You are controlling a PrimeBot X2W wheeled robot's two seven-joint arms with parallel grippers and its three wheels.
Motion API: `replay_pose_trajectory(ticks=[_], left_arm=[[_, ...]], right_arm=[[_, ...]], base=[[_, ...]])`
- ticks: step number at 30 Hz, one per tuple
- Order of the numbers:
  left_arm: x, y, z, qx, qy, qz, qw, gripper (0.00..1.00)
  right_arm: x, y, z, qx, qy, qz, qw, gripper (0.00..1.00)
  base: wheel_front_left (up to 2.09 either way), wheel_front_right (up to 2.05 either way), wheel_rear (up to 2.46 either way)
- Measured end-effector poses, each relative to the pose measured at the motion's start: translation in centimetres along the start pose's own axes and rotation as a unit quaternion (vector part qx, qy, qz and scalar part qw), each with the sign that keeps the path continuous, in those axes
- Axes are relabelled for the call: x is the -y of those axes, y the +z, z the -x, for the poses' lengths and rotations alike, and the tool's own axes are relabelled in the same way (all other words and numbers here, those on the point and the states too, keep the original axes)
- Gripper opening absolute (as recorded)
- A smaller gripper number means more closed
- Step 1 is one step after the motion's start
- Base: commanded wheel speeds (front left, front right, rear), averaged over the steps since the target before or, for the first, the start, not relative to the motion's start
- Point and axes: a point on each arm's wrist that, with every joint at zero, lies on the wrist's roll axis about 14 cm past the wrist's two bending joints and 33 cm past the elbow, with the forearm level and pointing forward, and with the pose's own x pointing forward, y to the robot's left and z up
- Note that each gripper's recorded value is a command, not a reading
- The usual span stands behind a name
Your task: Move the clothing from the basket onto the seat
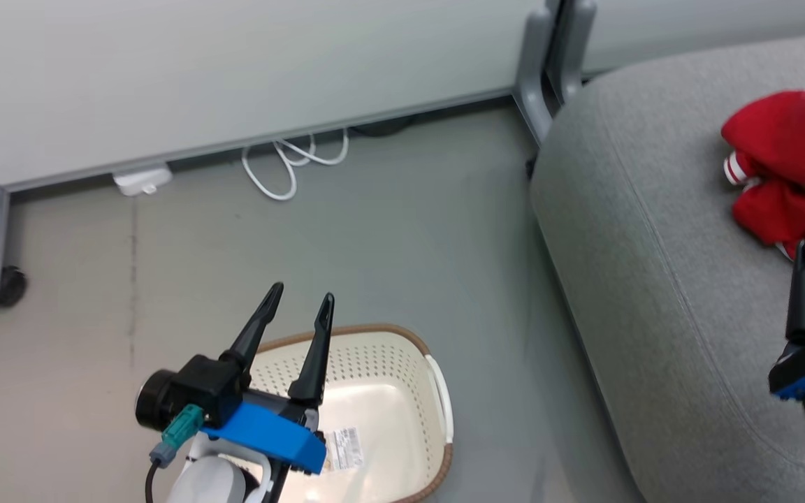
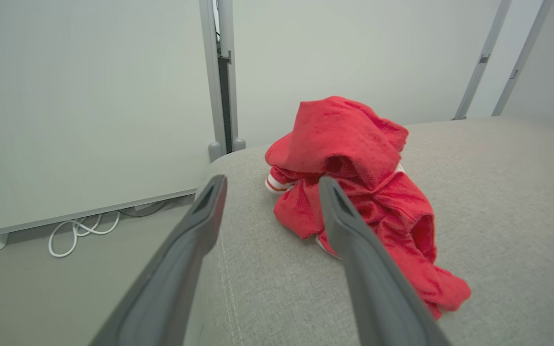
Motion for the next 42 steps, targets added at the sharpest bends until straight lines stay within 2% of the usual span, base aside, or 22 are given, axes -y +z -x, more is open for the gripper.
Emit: replay_pose_trajectory(ticks=[11,23,30,42], left_arm=[[-3.1,1.7,5.6,0.023,0.093,-0.001,0.995,1.0],[-7.8,3.0,11.4,0.048,0.198,-0.008,0.979,1.0],[-8.5,2.9,12.7,0.048,0.218,-0.006,0.975,1.0],[-8.6,2.7,12.6,0.045,0.218,-0.002,0.975,1.0]], right_arm=[[-7.0,0.9,3.2,0.005,0.084,-0.028,0.996,1.0],[-14.4,1.5,6.4,0.008,0.191,-0.019,0.981,1.0],[-15.9,1.0,7.1,0.0,0.212,-0.016,0.977,1.0],[-16.0,0.1,7.7,-0.011,0.214,-0.014,0.977,1.0]], base=[[0.0,0.0,0.0],[0.0,0.0,0.0],[0.0,0.0,0.0],[0.0,0.0,0.0]])
